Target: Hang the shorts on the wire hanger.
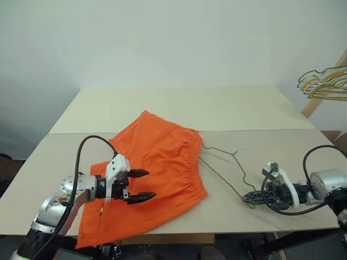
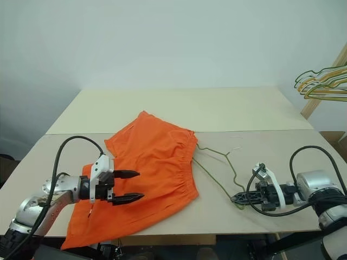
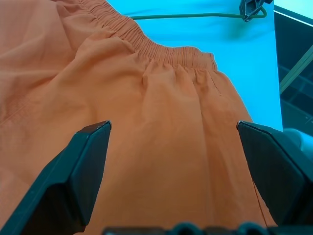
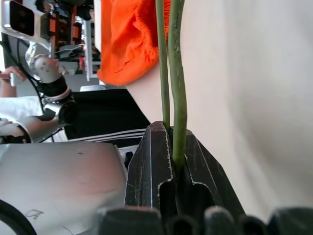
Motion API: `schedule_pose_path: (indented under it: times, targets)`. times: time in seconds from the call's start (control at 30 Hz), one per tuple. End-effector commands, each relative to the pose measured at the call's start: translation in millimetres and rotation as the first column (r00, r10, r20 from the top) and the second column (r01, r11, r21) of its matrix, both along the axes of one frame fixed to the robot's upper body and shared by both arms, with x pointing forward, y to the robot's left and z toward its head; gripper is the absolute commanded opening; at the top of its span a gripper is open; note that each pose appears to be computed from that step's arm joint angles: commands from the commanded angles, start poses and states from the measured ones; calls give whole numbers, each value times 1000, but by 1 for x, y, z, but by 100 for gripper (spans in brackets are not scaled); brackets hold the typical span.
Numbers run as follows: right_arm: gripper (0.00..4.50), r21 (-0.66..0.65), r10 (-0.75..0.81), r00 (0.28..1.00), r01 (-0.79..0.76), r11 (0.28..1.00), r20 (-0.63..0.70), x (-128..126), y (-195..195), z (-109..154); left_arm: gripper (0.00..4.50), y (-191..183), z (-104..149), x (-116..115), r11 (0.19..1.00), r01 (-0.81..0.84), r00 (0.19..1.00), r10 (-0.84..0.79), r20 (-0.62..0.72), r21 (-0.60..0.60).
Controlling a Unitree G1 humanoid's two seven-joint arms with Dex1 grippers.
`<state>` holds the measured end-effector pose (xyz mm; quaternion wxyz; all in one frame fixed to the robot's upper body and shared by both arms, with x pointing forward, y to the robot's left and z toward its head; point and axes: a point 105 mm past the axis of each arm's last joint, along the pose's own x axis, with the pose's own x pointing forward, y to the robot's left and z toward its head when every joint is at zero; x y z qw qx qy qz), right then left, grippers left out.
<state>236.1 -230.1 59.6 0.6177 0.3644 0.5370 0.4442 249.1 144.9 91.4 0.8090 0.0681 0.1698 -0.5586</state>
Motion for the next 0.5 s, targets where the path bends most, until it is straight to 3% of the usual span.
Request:
schedule_pose_path:
  times: [0.03, 0.23, 0.5]
  targets:
    - [0, 134, 37, 999, -39, 990, 16, 2, 15, 27, 448, -3, 8, -1, 1000, 24, 999, -24, 42, 2]
    - [0, 118, 45, 999, -44, 992, -2, 5, 18, 29, 448, -4, 6, 0, 1000, 25, 999, -25, 42, 3]
    - [0, 100, -50, 997, 44, 994, 60, 32, 13, 25, 448, -6, 2, -2, 1000, 22, 999, -23, 39, 6]
